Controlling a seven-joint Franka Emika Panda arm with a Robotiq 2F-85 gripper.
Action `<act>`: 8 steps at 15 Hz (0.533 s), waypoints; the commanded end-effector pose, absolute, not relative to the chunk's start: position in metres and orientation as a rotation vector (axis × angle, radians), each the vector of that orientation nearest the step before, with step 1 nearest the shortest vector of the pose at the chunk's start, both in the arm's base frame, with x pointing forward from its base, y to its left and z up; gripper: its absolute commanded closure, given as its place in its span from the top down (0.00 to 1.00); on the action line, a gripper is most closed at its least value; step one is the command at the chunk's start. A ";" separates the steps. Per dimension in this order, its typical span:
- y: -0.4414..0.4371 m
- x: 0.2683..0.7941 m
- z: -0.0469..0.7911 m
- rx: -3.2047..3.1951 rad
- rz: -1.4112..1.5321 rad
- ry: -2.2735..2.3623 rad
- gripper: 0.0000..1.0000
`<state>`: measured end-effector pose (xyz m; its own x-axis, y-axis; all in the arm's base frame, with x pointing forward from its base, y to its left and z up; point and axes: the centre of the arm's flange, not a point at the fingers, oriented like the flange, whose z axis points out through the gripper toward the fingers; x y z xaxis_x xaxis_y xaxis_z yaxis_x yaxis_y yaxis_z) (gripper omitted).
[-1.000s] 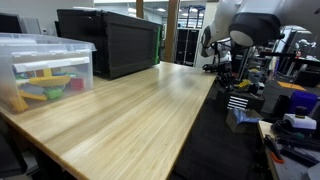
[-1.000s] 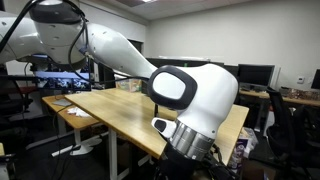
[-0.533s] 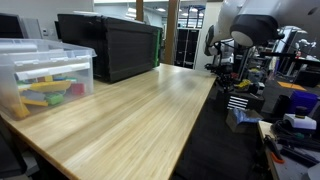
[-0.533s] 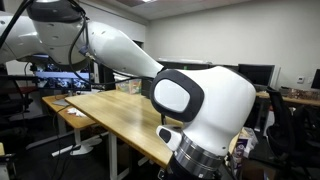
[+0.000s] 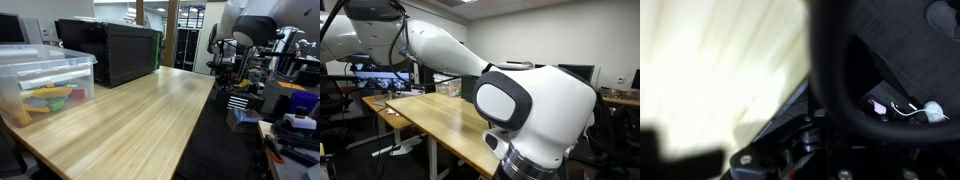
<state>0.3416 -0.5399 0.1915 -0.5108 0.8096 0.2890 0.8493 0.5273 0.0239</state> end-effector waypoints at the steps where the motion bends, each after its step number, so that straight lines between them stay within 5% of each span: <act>1: -0.553 0.350 0.205 -1.481 -0.273 -2.576 0.00; 8: -0.575 0.329 0.228 -1.541 -0.275 -2.688 0.00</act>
<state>0.3416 -0.5689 0.2115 -0.5182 0.8389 0.1665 0.8551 0.5116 0.0839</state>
